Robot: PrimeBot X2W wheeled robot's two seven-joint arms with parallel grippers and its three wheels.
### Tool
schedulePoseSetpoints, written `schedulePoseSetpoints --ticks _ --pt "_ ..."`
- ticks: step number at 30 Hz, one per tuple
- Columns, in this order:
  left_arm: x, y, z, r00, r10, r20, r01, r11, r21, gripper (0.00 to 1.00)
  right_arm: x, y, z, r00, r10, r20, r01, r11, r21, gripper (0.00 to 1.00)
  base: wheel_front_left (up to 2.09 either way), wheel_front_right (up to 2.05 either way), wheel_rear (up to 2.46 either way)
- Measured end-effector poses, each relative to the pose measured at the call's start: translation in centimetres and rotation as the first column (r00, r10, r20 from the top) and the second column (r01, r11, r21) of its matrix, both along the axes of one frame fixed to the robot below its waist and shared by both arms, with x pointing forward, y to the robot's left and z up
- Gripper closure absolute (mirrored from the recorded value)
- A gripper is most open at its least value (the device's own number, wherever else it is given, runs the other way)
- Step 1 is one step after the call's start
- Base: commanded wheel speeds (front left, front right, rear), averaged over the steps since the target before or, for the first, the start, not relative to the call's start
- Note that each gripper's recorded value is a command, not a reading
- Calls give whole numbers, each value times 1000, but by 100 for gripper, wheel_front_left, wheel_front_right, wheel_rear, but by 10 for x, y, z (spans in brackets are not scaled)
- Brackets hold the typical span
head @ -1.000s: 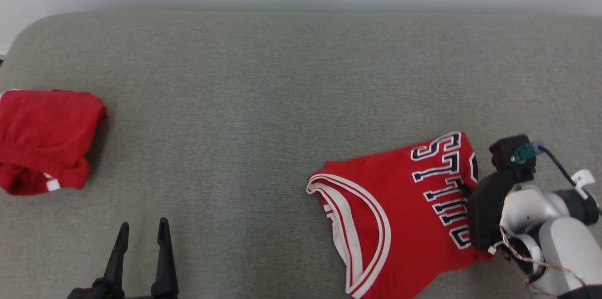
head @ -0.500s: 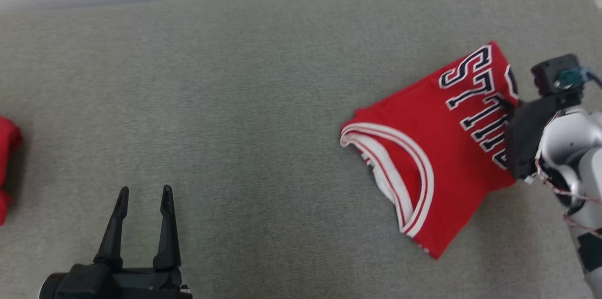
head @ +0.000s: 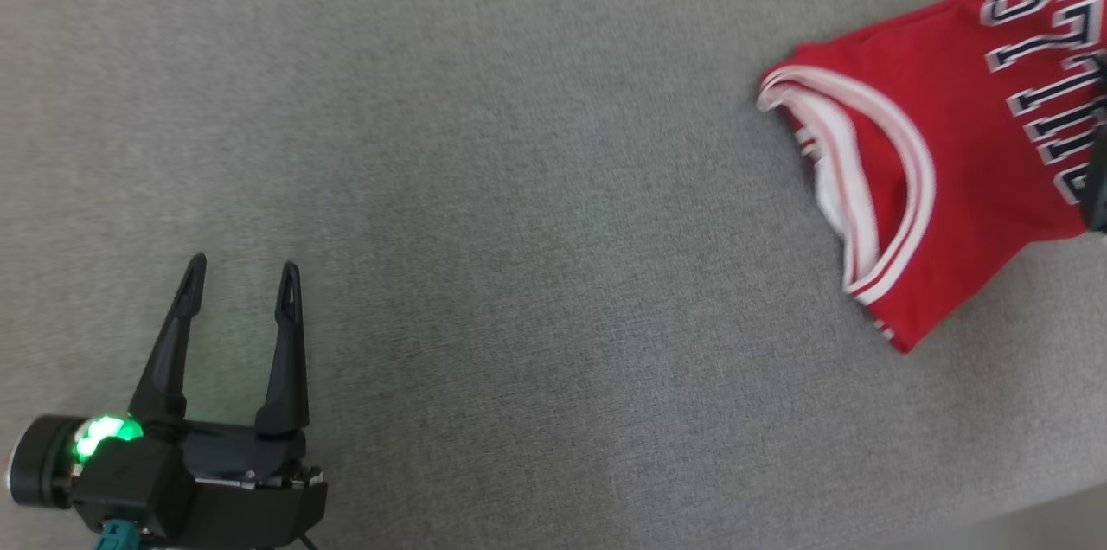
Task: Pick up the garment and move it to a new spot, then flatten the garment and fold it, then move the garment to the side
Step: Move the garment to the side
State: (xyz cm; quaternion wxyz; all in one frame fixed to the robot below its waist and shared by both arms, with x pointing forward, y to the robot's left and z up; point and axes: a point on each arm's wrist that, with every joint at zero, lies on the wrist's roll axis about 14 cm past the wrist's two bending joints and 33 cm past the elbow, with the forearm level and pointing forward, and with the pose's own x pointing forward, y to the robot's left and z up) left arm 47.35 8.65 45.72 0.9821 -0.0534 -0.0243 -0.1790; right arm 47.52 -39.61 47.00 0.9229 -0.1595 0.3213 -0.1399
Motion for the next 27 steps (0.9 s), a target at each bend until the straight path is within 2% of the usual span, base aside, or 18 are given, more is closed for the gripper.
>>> schedulePoseSetpoints --ticks 4,14,18,20,27 --pt "9 -8 -9 1000 -30 1 30 1000 2 0 -6 -27 -4 998 -67 16 67 997 -29 100 0 0 0" --pt "16 -20 -32 996 -85 -30 86 996 12 0 -21 -69 0 986 -146 75 154 981 -116 100 0 0 0" --pt "16 -22 -34 995 -97 -30 98 995 16 0 -22 -75 7 983 -148 106 162 977 -140 97 0 0 0" --pt "16 -22 -35 995 -100 -32 100 995 17 0 -22 -76 7 983 -144 113 160 977 -144 100 0 0 0" --pt "15 -21 -38 994 -101 -40 102 995 21 0 -16 -75 5 984 -120 130 141 976 -164 100 0 0 0"
